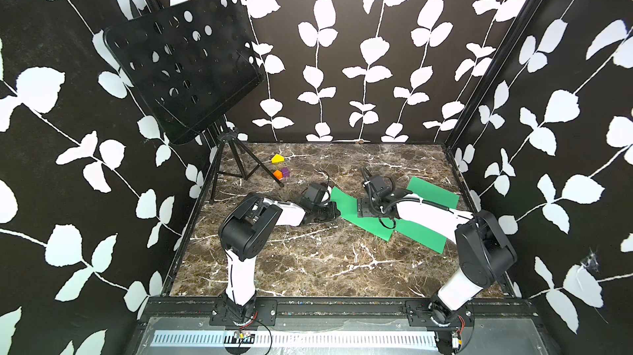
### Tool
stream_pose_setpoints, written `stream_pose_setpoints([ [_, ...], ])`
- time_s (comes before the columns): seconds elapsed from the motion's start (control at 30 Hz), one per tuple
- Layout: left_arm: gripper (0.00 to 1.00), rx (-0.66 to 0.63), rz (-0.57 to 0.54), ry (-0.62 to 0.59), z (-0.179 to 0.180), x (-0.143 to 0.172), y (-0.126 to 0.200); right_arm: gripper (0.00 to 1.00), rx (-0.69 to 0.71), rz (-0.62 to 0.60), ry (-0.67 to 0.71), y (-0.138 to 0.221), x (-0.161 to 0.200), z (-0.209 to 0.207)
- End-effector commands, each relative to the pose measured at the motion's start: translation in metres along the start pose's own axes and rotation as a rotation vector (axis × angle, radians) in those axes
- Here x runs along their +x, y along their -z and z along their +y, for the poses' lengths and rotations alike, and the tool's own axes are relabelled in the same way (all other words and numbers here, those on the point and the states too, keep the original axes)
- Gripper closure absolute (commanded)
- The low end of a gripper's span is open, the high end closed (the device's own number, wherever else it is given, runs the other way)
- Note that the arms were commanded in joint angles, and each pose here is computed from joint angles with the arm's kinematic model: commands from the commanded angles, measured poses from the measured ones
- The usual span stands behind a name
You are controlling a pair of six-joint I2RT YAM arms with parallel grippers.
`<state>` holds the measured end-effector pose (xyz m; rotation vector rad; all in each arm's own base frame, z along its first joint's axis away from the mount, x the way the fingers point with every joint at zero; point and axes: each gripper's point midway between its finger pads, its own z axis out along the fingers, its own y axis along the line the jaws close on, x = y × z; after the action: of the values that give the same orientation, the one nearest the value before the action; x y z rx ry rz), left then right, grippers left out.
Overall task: Fold the rectangular paper in half along the long edge
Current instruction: Fold the paper at the center of the board.
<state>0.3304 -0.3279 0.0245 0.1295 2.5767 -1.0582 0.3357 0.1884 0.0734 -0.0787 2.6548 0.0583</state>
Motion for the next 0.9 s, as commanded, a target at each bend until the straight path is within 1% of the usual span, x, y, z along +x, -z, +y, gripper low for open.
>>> stream_pose_setpoints([
  [0.0,0.91,-0.021,0.020,-0.005,0.006,0.005,0.006,0.17,0.199,0.068,0.041,-0.003,0.019,-0.032],
  [0.1,0.91,-0.020,0.024,-0.004,0.007,0.007,0.005,0.17,0.184,0.090,0.052,-0.010,0.023,-0.023],
  [0.13,0.91,-0.020,0.024,-0.003,0.007,0.007,0.005,0.17,0.154,0.101,0.040,-0.015,0.027,-0.018],
  [0.2,0.91,-0.021,0.021,0.003,0.008,0.007,0.005,0.17,0.086,0.125,-0.006,-0.026,0.035,-0.010],
  [0.3,0.91,-0.019,0.018,0.003,0.006,0.006,0.006,0.19,0.029,0.161,-0.066,-0.038,0.048,-0.006],
  [0.43,0.91,-0.018,0.021,-0.002,0.003,0.005,0.008,0.21,0.050,0.186,-0.068,-0.044,0.060,-0.012],
  [0.53,0.90,-0.005,0.027,-0.010,-0.003,0.003,0.012,0.21,0.085,0.205,-0.046,-0.047,0.068,-0.020],
  [0.73,0.87,0.060,0.001,-0.048,-0.036,-0.013,0.027,0.22,0.086,0.219,-0.036,-0.048,0.074,-0.022],
  [0.8,0.86,0.080,0.007,-0.058,-0.044,-0.016,0.025,0.23,0.084,0.221,-0.034,-0.049,0.075,-0.022],
  [0.87,0.86,0.078,0.020,-0.062,-0.044,-0.016,0.017,0.23,0.081,0.220,-0.035,-0.049,0.075,-0.021],
])
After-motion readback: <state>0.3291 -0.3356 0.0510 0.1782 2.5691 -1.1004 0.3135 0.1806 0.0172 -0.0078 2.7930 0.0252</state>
